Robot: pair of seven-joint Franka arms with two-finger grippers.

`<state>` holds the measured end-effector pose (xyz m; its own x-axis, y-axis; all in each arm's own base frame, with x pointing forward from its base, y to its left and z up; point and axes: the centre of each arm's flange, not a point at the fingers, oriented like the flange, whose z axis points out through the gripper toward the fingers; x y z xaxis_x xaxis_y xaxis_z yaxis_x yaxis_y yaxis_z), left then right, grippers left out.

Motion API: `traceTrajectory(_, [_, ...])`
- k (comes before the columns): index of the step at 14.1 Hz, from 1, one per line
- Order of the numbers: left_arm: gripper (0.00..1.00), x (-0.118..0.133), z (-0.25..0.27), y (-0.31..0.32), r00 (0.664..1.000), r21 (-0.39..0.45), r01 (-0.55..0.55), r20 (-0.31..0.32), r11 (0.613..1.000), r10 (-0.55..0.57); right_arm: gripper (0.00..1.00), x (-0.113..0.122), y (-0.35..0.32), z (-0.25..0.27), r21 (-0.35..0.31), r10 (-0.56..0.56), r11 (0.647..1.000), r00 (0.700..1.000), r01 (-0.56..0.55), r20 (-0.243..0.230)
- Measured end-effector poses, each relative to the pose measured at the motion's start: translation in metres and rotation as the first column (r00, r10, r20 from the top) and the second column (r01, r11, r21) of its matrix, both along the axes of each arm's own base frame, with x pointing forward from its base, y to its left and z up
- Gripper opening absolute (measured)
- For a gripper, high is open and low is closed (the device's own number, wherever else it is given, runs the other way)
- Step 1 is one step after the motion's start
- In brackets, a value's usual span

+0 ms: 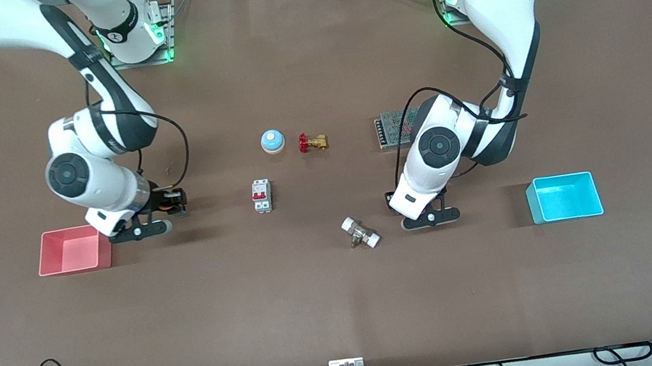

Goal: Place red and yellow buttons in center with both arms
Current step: 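Carry both buttons toward the table center and lower them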

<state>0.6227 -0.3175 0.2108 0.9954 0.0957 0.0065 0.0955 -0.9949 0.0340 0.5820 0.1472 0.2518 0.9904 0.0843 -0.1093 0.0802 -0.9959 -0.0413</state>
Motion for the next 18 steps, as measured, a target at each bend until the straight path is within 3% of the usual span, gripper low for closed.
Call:
traceTrajectory(2, [0.95, 0.001, 0.002, -0.001, 1.000, -0.002, 0.001, 0.004, 1.000, -0.001, 0.36, -0.002, 0.007, -0.016, 0.003, 0.010, 1.000, 1.000, -0.010, -0.014])
traceTrajectory(3, [1.00, 0.001, 0.003, -0.002, 1.000, -0.002, 0.002, 0.005, 1.000, -0.002, 0.36, -0.003, 0.008, -0.020, 0.003, 0.012, 1.000, 1.000, -0.012, -0.019])
traceTrajectory(9, [1.00, -0.012, -0.016, -0.008, 0.995, 0.094, 0.102, 0.004, 0.990, -0.103, 0.36, -0.004, 0.007, -0.032, 0.004, 0.010, 1.000, 0.999, -0.009, -0.031])
traceTrajectory(14, [1.00, -0.019, -0.018, -0.018, 0.997, 0.107, 0.074, 0.002, 0.991, -0.075, 0.43, -0.002, 0.008, -0.038, 0.009, 0.008, 1.000, 1.000, -0.008, -0.023])
traceTrajectory(16, [1.00, -0.022, -0.022, -0.021, 0.997, 0.110, 0.074, -0.005, 0.991, -0.074, 0.47, -0.002, 0.007, -0.038, 0.010, 0.008, 1.000, 1.000, -0.008, -0.023])
traceTrajectory(18, [1.00, -0.022, -0.025, -0.020, 0.998, 0.112, 0.070, -0.008, 0.991, -0.070, 0.63, -0.002, 0.007, -0.038, 0.010, 0.008, 1.000, 1.000, -0.008, -0.021])
